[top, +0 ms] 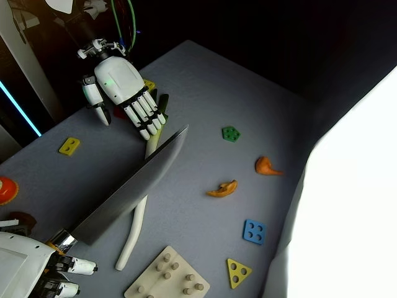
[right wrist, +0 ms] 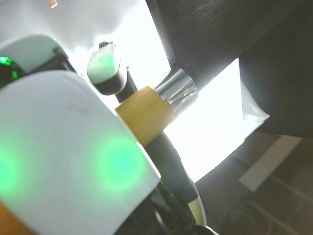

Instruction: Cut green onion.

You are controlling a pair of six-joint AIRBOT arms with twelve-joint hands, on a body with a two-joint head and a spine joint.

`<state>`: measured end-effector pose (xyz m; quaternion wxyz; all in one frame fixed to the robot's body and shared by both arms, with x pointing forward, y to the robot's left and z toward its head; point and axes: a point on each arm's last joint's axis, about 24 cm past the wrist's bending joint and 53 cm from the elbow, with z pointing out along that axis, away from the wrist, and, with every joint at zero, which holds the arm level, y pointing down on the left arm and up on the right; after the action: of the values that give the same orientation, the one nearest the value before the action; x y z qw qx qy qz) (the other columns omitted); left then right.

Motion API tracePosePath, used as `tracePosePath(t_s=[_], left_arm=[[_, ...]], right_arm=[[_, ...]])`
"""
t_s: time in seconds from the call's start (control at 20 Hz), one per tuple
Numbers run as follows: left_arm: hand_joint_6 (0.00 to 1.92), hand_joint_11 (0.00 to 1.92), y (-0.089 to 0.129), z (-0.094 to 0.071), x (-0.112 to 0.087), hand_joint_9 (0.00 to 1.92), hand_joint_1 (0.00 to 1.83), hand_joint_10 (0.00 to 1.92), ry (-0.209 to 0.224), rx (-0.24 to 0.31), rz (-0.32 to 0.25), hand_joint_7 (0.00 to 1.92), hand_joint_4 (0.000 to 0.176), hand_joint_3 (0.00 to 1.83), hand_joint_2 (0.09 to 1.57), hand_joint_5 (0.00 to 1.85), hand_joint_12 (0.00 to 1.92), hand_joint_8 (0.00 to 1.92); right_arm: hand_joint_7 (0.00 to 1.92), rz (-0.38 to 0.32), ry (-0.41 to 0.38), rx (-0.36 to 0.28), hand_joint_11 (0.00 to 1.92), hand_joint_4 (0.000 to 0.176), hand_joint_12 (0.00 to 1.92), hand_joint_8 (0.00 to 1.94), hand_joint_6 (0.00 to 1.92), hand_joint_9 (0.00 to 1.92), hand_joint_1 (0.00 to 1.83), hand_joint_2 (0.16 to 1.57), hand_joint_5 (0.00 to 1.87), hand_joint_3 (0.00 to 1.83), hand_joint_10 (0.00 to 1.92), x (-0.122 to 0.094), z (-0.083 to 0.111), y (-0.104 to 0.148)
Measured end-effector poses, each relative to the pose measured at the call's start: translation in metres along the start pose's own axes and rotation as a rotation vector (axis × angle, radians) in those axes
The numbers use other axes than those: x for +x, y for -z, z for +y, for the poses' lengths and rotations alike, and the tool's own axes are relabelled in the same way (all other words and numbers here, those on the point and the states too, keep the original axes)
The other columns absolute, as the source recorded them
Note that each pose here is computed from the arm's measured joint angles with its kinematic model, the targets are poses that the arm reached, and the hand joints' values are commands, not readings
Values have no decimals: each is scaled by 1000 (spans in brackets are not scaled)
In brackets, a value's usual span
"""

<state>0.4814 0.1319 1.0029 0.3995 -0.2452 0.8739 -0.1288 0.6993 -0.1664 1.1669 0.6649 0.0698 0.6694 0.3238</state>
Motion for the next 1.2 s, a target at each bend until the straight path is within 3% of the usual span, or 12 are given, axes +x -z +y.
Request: tracePosePath(t_s=[0.4,0.75,1.0,1.05,1.1,1.15,1.2], left_arm=[[4,0,0,0,-1,0,126,0,5,-3,-1,0,0,2,1458,16,0,0],[0,0,0,0,-1,0,112,0,6,-4,-2,0,0,4,1463,2,0,0],[4,0,-1,0,-2,0,107,0,10,-6,-3,0,0,5,1469,9,0,0],[0,0,-1,-1,-2,0,68,0,10,-5,-2,0,0,7,1475,1,0,0],[0,0,-1,-1,-2,0,61,0,9,-4,-1,0,0,9,1480,0,0,0],[0,0,-1,-1,-1,0,60,0,9,-3,-1,0,0,9,1481,0,0,0],[0,0,-1,-1,-1,0,61,0,9,-3,0,0,0,9,1481,0,0,0]], right_arm=[[1496,-4,57,51,1624,176,1921,1941,1921,1596,1594,786,1197,708,1921,-21,-31,13],[1506,-1,48,46,1622,176,1921,1941,1921,1598,1604,794,1246,714,1921,-16,-28,12],[1523,-5,25,-6,1632,176,1921,1941,1921,1615,1551,771,1288,758,1921,-5,-3,3],[1514,-8,22,-14,1605,0,1921,1941,1687,1602,1204,672,982,1110,1921,-6,1,1],[1501,-16,24,-24,1590,0,1921,1941,1636,1587,1135,634,934,1207,1921,-8,5,0],[1509,-29,18,-25,1606,0,1921,1941,1840,1594,1481,689,1073,946,1921,-12,6,-1],[1511,-35,19,-27,1610,0,1921,1941,1901,1596,1563,733,1102,815,1921,-13,7,-1]])
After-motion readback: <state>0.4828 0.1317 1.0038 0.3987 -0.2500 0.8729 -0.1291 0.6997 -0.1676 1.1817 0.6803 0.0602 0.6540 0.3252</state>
